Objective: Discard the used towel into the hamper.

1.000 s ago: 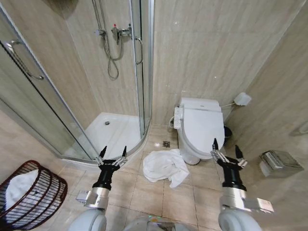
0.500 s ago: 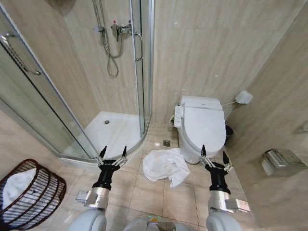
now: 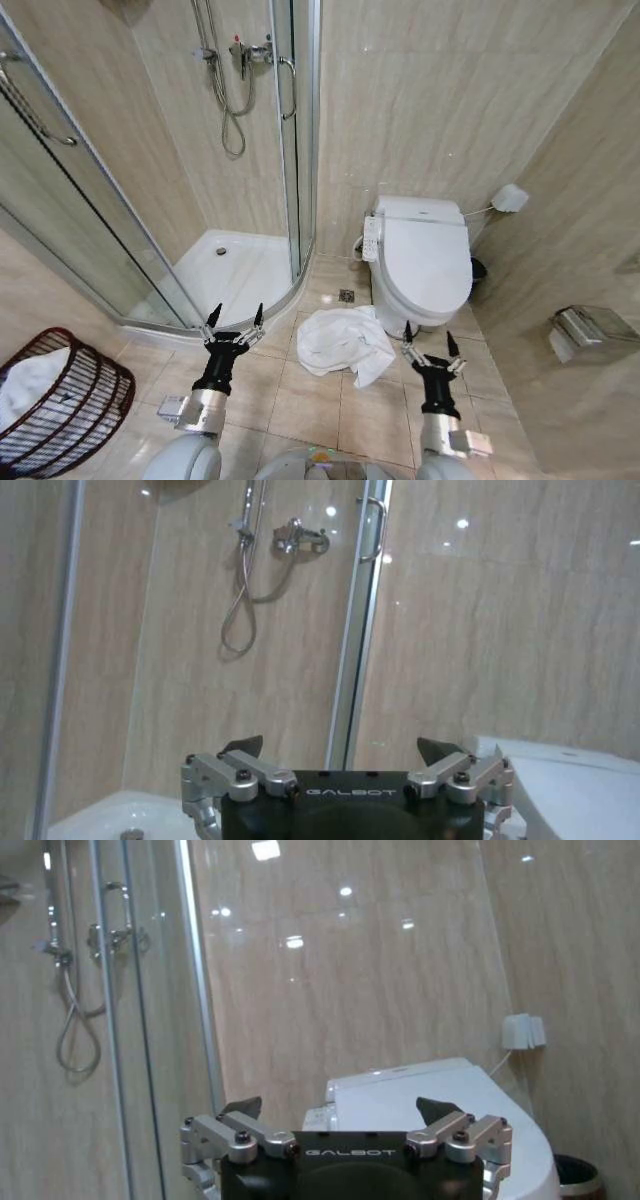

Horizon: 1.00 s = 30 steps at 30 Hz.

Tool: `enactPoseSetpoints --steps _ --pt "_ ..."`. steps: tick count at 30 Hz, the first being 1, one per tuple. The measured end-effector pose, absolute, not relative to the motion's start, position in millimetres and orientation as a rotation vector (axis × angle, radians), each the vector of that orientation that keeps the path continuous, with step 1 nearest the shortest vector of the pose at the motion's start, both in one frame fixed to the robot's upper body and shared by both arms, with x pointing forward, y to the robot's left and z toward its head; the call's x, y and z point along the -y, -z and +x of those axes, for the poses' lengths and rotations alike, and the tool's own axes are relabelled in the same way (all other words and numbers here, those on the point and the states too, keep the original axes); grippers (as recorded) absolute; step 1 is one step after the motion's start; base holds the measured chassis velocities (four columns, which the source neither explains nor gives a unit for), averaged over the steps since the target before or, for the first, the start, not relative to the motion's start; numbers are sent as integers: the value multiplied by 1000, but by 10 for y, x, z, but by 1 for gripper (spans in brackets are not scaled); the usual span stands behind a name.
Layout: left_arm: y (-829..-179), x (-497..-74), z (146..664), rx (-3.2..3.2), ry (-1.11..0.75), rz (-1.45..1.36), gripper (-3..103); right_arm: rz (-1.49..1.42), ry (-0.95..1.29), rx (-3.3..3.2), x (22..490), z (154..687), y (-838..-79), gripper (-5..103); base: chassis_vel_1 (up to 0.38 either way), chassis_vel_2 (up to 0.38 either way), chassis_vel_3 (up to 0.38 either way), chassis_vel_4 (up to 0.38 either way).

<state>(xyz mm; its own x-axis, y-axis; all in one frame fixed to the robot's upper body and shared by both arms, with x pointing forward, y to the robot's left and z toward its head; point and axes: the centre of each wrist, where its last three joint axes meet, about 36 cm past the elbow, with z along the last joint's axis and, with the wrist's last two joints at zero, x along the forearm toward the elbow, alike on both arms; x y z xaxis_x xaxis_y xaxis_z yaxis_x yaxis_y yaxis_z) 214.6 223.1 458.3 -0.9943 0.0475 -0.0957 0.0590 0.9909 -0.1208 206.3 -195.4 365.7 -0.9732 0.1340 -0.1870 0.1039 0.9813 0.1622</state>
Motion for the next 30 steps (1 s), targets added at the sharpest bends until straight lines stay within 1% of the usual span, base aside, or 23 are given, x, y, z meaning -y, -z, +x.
enactPoseSetpoints --steps 16,30 --pt "-4583 -2231 2146 -3042 189 82 100 181 -206 -2933 1972 1876 -3483 100 0 0 0 0" --pt "-4583 -2231 2146 -3042 189 82 100 183 -214 -2931 1966 1866 -3468 100 0 0 0 0"
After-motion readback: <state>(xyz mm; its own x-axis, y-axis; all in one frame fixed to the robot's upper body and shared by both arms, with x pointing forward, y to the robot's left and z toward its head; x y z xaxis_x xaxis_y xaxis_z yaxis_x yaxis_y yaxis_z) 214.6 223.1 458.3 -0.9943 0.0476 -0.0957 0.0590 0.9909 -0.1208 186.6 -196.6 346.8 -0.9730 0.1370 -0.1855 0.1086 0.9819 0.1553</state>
